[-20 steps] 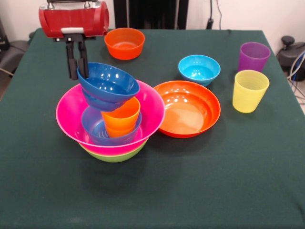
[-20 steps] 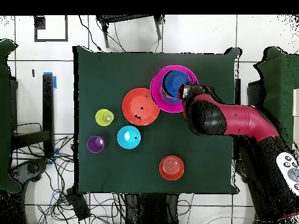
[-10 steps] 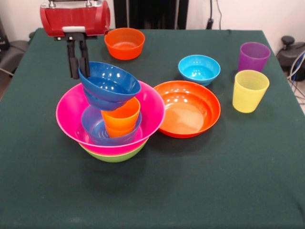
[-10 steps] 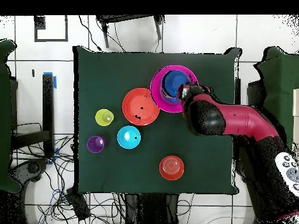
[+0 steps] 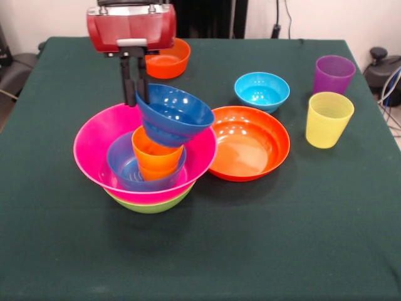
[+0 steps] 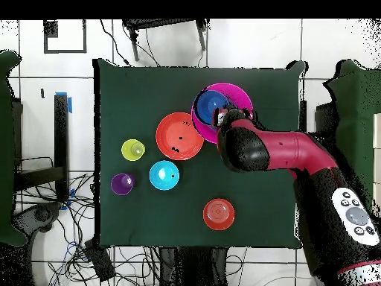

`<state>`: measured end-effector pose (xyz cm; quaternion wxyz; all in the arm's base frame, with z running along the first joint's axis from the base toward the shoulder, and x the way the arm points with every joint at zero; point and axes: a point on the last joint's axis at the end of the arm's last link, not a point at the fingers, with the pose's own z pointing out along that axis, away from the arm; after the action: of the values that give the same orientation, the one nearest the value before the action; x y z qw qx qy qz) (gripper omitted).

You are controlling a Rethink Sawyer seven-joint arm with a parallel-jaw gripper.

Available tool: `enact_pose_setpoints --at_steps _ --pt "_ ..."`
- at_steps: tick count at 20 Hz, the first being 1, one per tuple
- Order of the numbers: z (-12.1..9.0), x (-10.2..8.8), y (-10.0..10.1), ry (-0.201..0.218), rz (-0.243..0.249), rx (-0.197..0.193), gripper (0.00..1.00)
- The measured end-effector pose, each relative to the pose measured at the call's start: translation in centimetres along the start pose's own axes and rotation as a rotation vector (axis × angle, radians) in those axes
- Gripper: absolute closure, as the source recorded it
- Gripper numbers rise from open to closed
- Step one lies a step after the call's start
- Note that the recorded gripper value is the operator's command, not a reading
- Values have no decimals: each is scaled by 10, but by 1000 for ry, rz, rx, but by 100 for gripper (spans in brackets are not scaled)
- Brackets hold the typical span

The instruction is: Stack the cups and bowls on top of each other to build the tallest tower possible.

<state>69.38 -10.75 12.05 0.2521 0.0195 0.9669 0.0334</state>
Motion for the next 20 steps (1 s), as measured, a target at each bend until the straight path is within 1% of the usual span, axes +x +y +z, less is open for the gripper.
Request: enact_pose_setpoints --at_steps 5,14,20 --pt "-2 -1 10 -1 -16 -5 100" --pt "-5 -3 8 -5 -18 1 100" --pt "-6 -2 -2 -5 -5 8 100"
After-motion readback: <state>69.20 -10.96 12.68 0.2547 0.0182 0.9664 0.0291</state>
